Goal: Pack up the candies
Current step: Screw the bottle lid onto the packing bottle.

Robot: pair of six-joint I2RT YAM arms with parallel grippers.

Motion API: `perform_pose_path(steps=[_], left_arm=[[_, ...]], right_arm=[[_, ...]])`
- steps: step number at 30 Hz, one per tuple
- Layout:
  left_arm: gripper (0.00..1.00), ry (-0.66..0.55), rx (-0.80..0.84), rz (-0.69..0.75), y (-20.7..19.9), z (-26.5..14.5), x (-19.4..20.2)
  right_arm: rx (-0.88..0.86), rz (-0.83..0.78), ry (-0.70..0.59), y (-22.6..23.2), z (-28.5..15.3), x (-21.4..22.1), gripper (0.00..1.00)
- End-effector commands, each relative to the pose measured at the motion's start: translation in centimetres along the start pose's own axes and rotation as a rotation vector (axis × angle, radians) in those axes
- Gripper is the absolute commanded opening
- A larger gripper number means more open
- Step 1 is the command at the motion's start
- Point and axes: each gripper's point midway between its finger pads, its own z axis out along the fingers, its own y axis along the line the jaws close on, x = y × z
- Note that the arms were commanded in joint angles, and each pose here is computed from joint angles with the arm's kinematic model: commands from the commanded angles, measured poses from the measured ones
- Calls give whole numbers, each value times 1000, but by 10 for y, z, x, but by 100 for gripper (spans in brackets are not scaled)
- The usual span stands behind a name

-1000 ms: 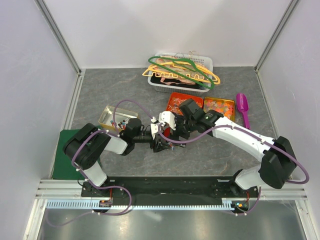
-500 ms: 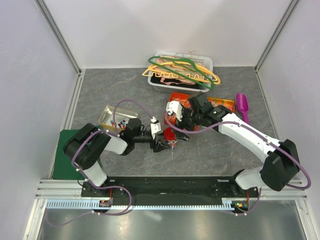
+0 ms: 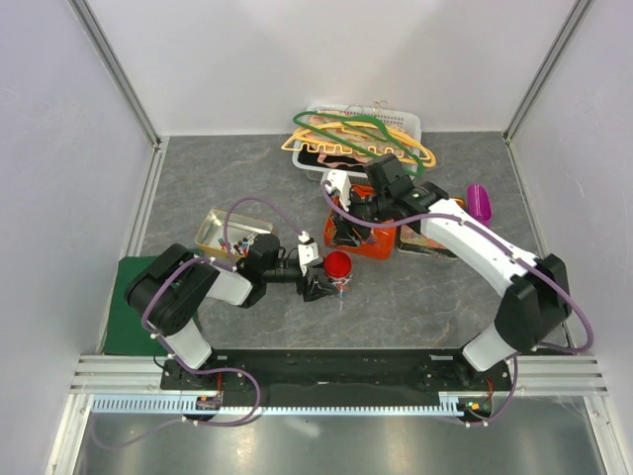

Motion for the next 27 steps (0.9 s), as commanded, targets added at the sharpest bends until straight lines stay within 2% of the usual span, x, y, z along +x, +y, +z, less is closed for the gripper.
perform_pose_path(steps=[1,10,16,23,27], left_arm=[[71,-18,-4,36,6,3,-8],[71,-13,-8,35,7,4,-7],[71,-11,-9,32,8,4,-7],[71,-10,-10,32,8,4,-7],[71,-10,-10,30,8,4,-7]], right_arm=[[-101,67,4,4,19,-1,47],[-141,75,46,6,26,13,49],[-190,94,86,16,26,29,45],[-188,101,106,13,29,34,26],[-169,98,112,12,24,35,21]])
